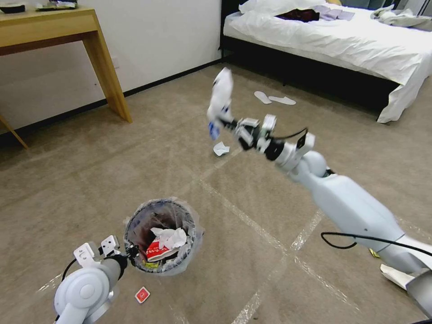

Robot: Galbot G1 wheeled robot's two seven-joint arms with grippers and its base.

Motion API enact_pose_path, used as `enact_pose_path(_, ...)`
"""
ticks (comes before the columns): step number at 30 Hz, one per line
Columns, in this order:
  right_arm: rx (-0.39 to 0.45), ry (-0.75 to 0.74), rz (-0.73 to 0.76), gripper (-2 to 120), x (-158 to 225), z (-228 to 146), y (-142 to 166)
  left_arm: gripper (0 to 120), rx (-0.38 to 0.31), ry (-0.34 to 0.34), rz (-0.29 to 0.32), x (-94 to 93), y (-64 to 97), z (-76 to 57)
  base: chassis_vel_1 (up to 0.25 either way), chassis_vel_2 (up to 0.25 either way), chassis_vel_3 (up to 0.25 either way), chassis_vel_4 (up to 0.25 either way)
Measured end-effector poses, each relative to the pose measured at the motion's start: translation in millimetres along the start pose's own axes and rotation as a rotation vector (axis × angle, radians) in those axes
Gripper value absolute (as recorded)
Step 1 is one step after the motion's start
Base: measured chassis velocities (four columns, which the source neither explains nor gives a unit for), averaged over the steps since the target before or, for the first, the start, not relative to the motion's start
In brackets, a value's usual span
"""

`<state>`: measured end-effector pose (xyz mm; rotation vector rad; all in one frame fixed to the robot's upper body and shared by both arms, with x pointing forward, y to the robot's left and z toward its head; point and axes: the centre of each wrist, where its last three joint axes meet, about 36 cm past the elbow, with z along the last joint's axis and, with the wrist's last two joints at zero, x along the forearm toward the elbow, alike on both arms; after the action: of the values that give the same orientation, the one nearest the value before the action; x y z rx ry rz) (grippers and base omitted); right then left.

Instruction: Pick up the trash bin and place the garbage on the floor into it.

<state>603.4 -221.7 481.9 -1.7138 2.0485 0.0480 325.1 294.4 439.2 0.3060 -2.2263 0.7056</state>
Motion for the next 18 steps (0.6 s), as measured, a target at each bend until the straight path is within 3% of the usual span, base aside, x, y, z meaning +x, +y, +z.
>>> enact_pose_path(13,-0.103,0.064,-0.216,0,-27.1,61.0,77.2,0,0.002,-0.002,-0.008,3.9,1.4,3.6,0.000,0.000,0.000,0.000)
enact_pose_path(14,-0.129,0.064,-0.242,0,-38.5,75.7,95.5,0,0.011,-0.004,-0.010,7.2,1.6,5.0,0.000,0.000,0.000,0.000)
enact_pose_path(18,-0.159,0.059,-0.283,0,-56.1,93.8,116.5,0,0.021,-0.009,-0.014,11.0,1.9,7.9,0.000,0.000,0.000,0.000)
